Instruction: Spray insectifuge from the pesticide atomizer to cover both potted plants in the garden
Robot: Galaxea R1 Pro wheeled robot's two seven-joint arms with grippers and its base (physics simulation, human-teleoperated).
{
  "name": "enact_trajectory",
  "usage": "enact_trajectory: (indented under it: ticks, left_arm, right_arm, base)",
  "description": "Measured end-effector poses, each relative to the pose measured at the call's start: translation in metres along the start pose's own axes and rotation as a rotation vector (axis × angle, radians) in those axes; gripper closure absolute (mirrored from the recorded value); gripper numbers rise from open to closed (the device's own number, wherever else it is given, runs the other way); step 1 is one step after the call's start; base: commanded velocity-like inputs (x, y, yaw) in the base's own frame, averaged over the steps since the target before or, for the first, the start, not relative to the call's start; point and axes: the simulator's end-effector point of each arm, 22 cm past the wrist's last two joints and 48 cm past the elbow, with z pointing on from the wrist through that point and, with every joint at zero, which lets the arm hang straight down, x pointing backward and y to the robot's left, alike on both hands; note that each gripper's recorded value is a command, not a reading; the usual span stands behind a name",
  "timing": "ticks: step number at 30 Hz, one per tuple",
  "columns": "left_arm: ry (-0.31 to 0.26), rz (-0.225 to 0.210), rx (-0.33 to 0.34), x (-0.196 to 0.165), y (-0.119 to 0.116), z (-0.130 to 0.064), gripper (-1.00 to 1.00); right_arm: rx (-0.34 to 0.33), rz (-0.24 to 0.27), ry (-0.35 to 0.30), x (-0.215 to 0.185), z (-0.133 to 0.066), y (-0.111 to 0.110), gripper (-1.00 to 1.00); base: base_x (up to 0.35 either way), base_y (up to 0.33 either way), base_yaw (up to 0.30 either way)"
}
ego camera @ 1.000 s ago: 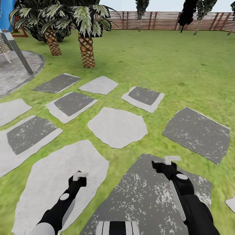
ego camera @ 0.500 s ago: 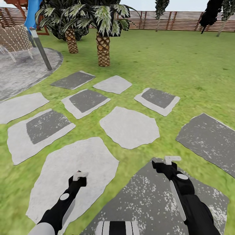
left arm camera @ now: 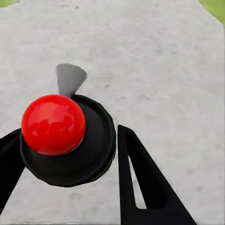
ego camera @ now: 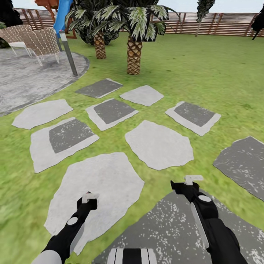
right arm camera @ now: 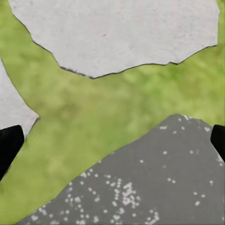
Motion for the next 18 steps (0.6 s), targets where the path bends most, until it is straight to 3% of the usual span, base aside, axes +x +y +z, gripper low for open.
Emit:
enact_trajectory:
  ticks: [12,18]
  left_arm:
    - [0.001,0.000,0.000,0.0004,0.0001,-0.0001,1.00]
    - [0.000,-0.001,0.000,-0.0001,0.0003,0.0000,1.00]
  right_arm:
    - [-0.001,0.001,0.000,0.0000,0.0000,0.0005,-1.00]
    - [0.000,0.000,0.000,0.0001,0.0001,0.0001,-1.00]
  base:
    - [0.000,0.007,0.264]
    - [0.000,0.252,0.264]
